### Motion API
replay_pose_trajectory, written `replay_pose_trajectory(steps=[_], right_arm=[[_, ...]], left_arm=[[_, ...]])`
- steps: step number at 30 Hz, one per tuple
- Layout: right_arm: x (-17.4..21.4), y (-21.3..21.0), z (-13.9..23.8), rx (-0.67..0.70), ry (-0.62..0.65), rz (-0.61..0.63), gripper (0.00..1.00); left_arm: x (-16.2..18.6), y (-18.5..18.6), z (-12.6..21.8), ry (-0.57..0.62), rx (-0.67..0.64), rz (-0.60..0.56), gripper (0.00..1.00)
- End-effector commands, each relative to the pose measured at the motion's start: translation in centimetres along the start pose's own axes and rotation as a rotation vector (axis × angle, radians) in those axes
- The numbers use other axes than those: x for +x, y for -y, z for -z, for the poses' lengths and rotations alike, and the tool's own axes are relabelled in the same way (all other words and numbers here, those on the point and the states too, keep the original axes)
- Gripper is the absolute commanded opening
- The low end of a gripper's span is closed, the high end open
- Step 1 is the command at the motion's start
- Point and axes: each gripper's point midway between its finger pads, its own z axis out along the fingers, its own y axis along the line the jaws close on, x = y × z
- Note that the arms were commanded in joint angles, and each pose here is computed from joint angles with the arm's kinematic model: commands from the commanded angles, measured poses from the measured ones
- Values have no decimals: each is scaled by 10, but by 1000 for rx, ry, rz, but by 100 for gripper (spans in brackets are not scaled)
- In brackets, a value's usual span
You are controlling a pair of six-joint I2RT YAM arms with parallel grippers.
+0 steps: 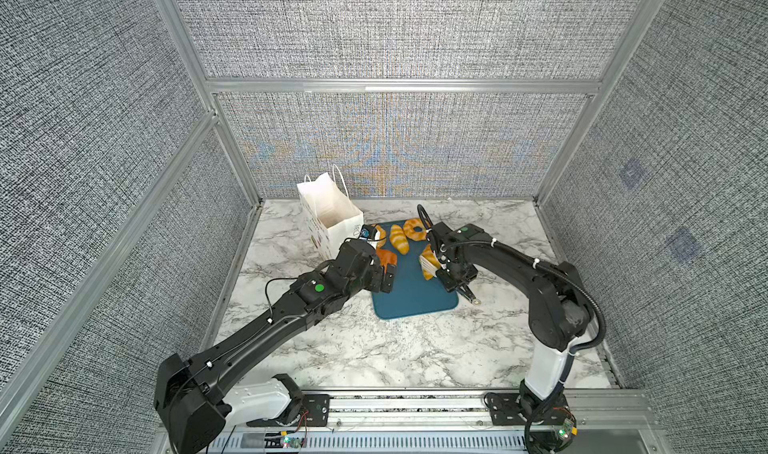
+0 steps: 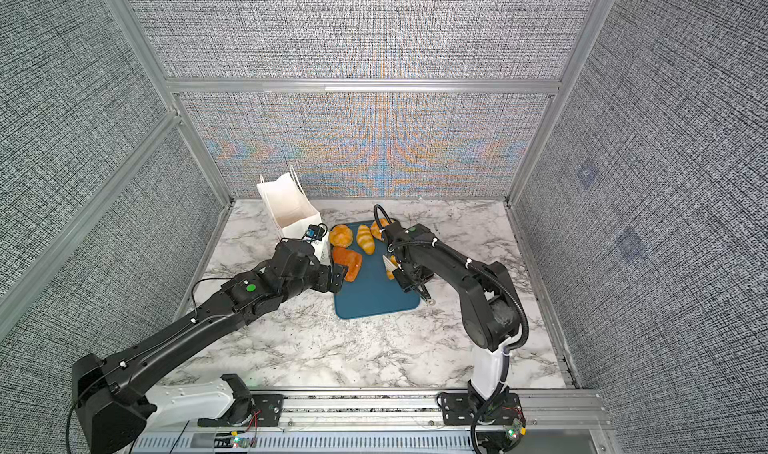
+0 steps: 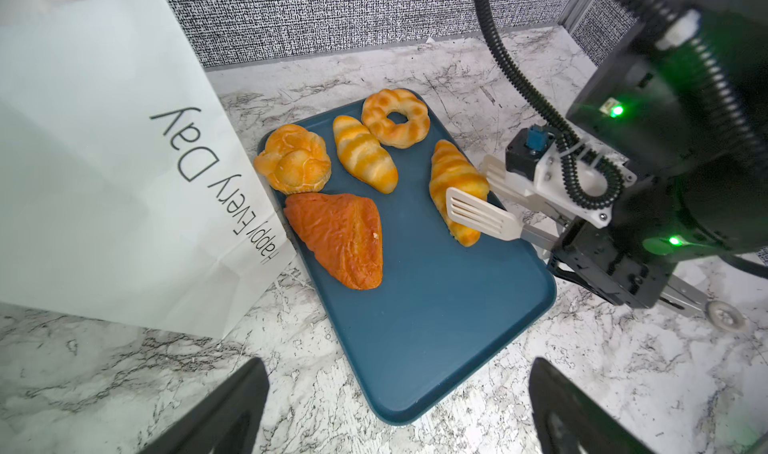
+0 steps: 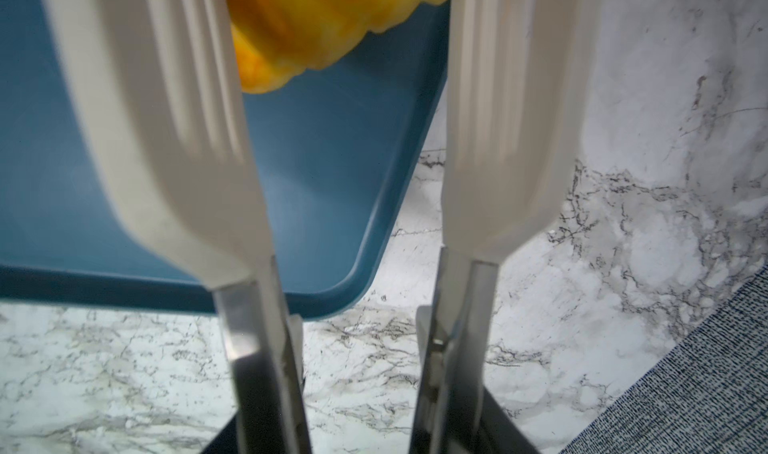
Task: Place the fake bread into the paper bag
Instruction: 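Lower the tongs toward the striped croissant nearest the right gripper, then close the tongs on the striped croissant with the right gripper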
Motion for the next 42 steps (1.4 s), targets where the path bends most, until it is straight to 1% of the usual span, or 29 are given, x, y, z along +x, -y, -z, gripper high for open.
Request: replay_pose_trajectory(steps=[1,6,11,14,16,20,23,28,32,39,42], right_arm=[[16,-10,6,-50,-24,93,52],[24,-13,17,-66,0,188,52],[16,-7,24,-32,21,220,52],[13,1,25,14,-3,185,54],[12,4,30,26,-3,128,55],[16,2,42,1,1,17,58],[19,-6,47,-35,5,-29,60],[26,-27,46,-81,-27,-37,62],[29,-37,43,-88,-64,-29,63],[31,-34,30,-55,-116,-32,65],[26,-35,27,-55,-120,-33,65]], left_arm=[[-1,0,-1,1,-7,-9,99],[0,1,-4,-2,0,-8,99],[0,2,-4,-3,2,-3,99],[-1,2,-3,1,-1,0,99],[-1,2,-2,2,-4,3,99],[2,1,-1,-3,-9,3,99],[6,1,-1,-9,-9,-1,99],[14,1,-2,-19,-4,-5,99],[15,1,0,-13,1,-4,99],[23,-1,2,-21,-3,-9,99],[24,-3,3,-16,-6,-9,99]])
